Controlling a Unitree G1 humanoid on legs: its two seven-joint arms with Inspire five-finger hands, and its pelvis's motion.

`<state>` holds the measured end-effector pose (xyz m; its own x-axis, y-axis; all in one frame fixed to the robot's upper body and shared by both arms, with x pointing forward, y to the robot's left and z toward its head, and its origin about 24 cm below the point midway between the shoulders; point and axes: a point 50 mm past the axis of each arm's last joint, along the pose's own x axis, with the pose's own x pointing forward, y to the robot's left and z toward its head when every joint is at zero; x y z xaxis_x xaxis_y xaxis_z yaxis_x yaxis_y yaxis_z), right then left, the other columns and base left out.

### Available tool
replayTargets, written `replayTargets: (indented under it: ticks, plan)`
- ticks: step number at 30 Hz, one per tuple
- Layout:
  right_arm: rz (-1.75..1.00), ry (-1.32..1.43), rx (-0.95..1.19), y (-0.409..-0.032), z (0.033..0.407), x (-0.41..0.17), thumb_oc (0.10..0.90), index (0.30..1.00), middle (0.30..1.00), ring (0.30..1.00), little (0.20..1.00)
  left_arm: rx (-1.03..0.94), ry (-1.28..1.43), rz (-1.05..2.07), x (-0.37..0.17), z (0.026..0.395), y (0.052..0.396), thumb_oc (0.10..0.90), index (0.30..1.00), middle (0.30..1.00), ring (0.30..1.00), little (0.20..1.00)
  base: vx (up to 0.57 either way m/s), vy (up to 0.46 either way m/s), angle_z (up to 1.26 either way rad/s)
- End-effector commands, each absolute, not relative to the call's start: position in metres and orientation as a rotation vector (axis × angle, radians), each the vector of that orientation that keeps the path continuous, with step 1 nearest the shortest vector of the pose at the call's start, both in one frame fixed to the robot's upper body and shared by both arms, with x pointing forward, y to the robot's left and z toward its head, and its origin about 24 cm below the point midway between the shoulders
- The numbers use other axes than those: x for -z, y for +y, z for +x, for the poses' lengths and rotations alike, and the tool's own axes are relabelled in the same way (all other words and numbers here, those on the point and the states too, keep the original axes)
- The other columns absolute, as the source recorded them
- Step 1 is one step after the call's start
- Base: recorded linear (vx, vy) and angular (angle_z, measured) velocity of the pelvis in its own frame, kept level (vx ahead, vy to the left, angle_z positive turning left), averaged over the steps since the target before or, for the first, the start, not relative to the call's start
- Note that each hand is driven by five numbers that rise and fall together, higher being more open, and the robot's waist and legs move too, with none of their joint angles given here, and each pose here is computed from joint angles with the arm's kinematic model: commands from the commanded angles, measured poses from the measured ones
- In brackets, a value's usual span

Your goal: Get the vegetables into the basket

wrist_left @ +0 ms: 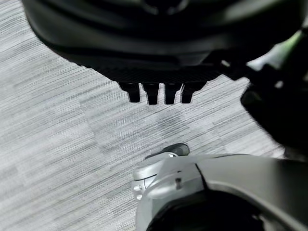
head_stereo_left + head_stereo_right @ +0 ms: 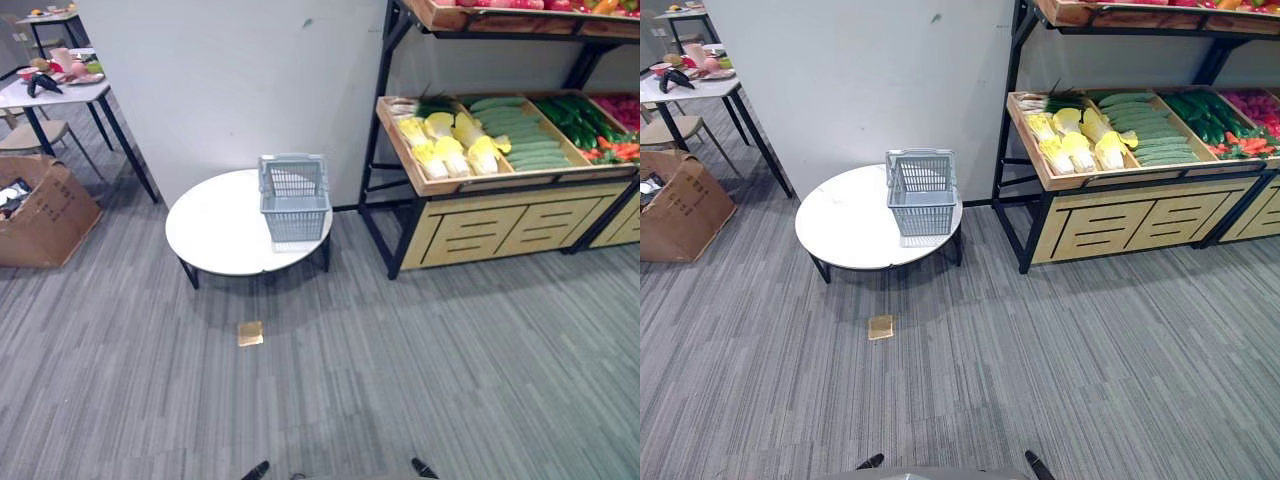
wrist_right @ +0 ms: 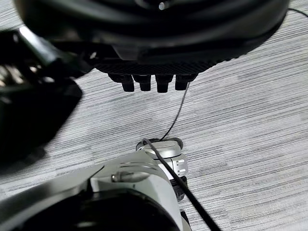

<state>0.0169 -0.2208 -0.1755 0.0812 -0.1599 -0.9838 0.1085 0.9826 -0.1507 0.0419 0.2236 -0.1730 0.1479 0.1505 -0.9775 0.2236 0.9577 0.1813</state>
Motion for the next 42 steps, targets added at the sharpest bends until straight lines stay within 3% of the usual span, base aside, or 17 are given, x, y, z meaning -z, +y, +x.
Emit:
replayTargets:
  ticks: [1, 42]
  plan:
    - [-0.057, 1.378, 0.223, -0.233, 0.049, 0.171, 0.900, 1.000, 1.000, 1.000, 1.000, 0.085, 1.304, 0.299, 0.169, 0.085, 0.211, 0.900, 1.000, 1.000, 1.000, 1.000, 0.00, 0.000, 0.00]
    - [-0.109, 1.396, 0.210, -0.242, 0.050, 0.168, 0.900, 1.000, 1.000, 1.000, 1.000, 0.058, 1.296, 0.210, 0.170, 0.085, 0.203, 0.900, 1.000, 1.000, 1.000, 1.000, 0.00, -0.002, 0.00]
